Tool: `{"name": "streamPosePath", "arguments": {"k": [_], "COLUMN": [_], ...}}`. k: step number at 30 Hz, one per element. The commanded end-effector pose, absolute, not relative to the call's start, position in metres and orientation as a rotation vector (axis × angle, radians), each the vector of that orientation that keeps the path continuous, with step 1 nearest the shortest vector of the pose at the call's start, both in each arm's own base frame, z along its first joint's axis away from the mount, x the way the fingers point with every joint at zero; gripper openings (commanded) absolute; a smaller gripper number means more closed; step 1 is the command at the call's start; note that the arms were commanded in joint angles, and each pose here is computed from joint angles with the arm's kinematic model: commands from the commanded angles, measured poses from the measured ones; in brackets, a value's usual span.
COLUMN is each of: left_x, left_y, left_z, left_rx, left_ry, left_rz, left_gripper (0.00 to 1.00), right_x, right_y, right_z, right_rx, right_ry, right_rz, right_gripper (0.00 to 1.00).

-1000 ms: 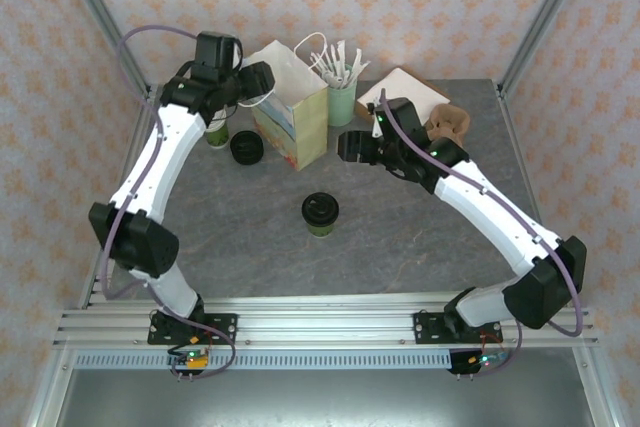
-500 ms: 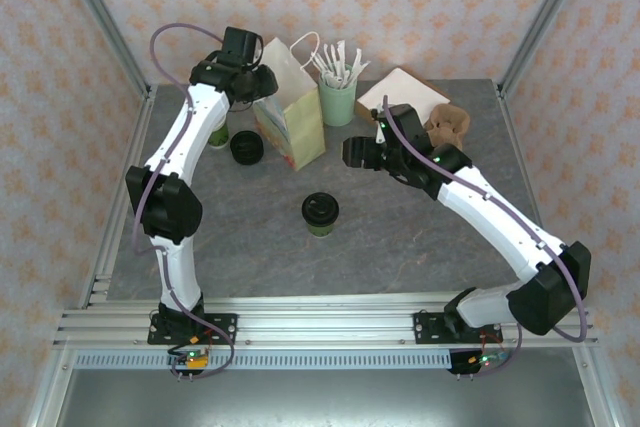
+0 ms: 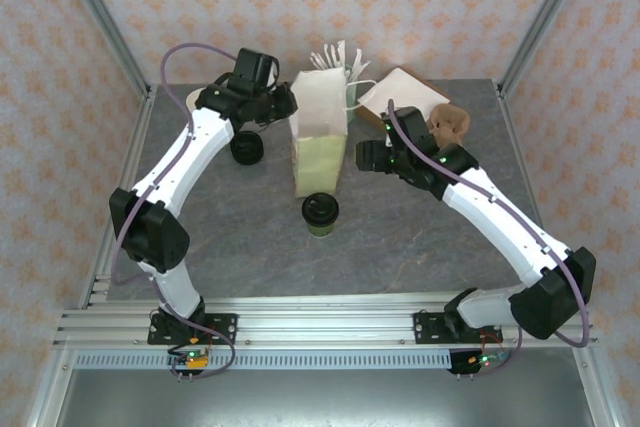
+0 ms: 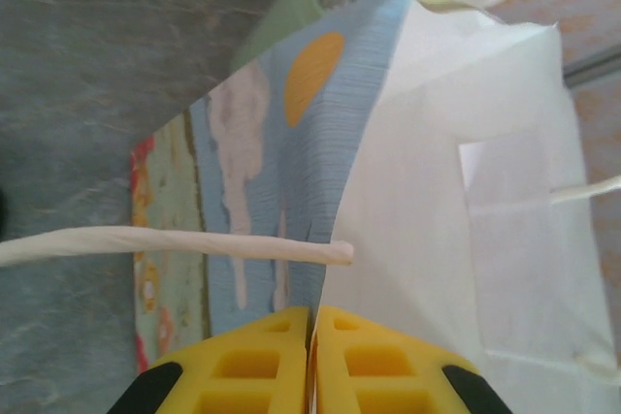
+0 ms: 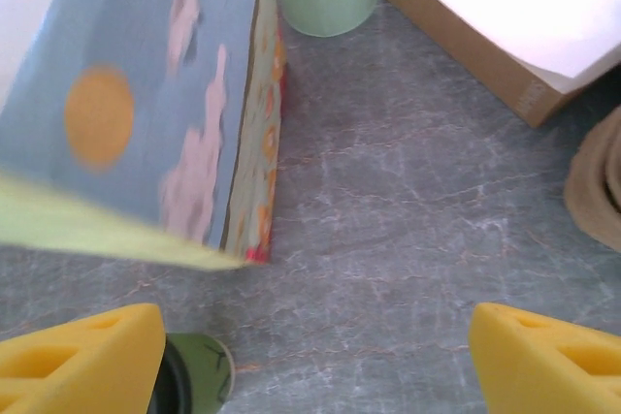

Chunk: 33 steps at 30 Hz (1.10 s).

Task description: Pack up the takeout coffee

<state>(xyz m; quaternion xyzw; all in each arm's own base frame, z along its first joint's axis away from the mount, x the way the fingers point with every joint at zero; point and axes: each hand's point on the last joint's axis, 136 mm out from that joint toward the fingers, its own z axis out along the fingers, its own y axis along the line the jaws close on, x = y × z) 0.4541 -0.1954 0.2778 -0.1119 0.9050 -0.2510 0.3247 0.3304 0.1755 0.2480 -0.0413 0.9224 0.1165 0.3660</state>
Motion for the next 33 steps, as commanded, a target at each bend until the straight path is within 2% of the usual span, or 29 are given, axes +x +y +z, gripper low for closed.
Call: {"name": "streamPosePath", "arguments": {"k": [1, 8, 18, 23, 30, 33], "left_x": [0.45, 0.443, 0.433, 0.433, 0.434, 0.434], "left_y": [-0.222, -0.26, -0.281, -0.281, -0.283, -0.284], "left_z": [0.29, 0.285, 0.283, 0.283, 0.302, 0.309], "left_rx": [-0.297, -0.251, -0.187, -0.173, -0.146, -0.129], "left_ry": [2.317, 2.333, 2.356, 2.357, 2.32, 2.31], "left_rz": [-0.771, -0.84, -0.831, -0.824, -0.845, -0.844], "left_gripper": [0.1, 0.1, 0.11, 0.15, 0.4, 0.47], "right_x": [0.332, 0.339, 0.351, 0.36, 0.4, 0.419], "right_y": [0.153, 0.133, 0.041, 0.005, -0.024, -0.025], "right_z": [0.264, 0.266, 0.271, 0.268, 0.238, 0.22], "right_rx": [-0.047, 0.031, 0.371, 0.511, 0.612, 0.601], "right_ry": [2.349, 2.348, 2.328, 2.304, 2.355, 2.422], "right_rz": [0.245, 0.2, 0.071, 0.036, -0.074, -0.117], "right_gripper": [0.82, 0.82, 0.82, 0.81, 0.78, 0.74]}}
